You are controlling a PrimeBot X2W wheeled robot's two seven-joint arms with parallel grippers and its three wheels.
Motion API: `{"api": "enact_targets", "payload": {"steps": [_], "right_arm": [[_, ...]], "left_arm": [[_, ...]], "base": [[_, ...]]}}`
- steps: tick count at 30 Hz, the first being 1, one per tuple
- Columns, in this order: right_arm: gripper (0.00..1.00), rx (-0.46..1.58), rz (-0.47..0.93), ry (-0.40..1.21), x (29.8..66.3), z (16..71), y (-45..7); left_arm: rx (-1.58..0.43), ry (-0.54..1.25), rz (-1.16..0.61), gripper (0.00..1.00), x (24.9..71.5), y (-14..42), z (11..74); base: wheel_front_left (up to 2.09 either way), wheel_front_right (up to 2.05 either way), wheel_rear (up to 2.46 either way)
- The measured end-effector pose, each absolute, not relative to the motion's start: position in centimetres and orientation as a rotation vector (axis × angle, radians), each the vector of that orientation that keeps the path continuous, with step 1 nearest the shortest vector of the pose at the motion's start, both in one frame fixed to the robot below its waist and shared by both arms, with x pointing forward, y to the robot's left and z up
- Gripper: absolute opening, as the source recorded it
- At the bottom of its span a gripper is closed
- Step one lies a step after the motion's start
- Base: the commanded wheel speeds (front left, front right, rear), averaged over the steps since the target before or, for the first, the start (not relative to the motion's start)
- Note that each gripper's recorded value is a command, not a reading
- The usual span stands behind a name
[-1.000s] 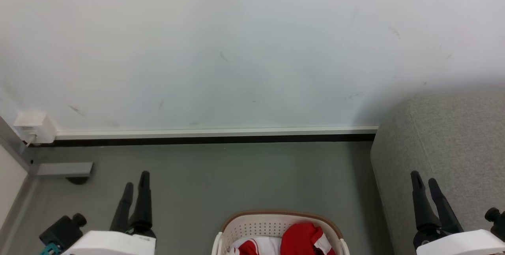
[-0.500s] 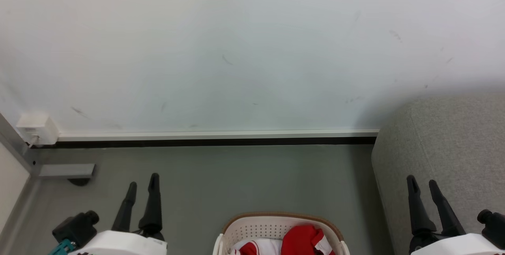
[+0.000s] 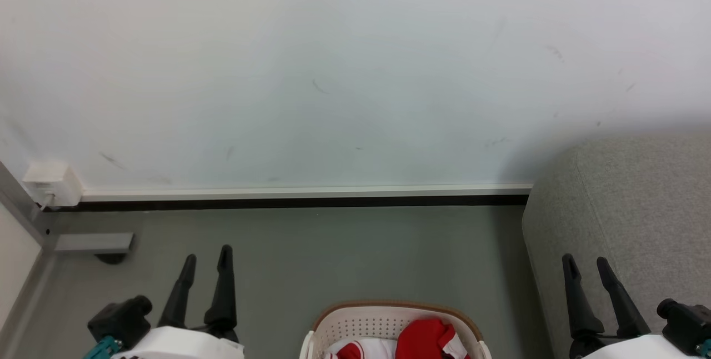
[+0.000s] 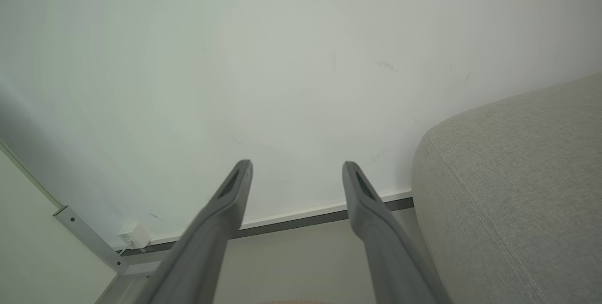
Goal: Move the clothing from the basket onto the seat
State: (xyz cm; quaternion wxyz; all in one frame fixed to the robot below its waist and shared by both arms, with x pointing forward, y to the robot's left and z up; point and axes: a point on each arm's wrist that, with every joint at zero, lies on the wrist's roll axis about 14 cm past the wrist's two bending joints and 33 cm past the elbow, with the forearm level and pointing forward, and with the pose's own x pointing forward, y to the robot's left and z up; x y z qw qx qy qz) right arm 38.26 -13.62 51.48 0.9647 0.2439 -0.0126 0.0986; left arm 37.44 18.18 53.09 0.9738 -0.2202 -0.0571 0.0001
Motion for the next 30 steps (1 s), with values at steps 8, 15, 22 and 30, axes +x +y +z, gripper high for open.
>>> {"api": "enact_targets", "payload": {"steps": [8, 15, 22, 30], "right_arm": [[1.00, 0.446, 0.208, -0.033, 38.2, 51.4, -13.4], [1.00, 0.403, 0.222, -0.045, 38.2, 51.6, -13.1], [1.00, 0.356, 0.243, -0.053, 38.0, 51.6, -12.6], [1.00, 0.301, 0.265, -0.069, 37.8, 51.8, -12.3]], "left_arm": [[-0.363, -0.111, 0.000, 1.00, 37.3, 18.0, 52.7], [-0.306, -0.118, -0.004, 1.00, 37.2, 17.9, 52.8], [-0.255, -0.132, -0.013, 1.00, 37.1, 17.7, 53.1], [-0.195, -0.153, -0.024, 1.00, 37.1, 17.5, 53.5]], "base": [[0.00, 0.00, 0.00], [0.00, 0.00, 0.00], [0.00, 0.00, 0.00], [0.00, 0.00, 0.00]]}}
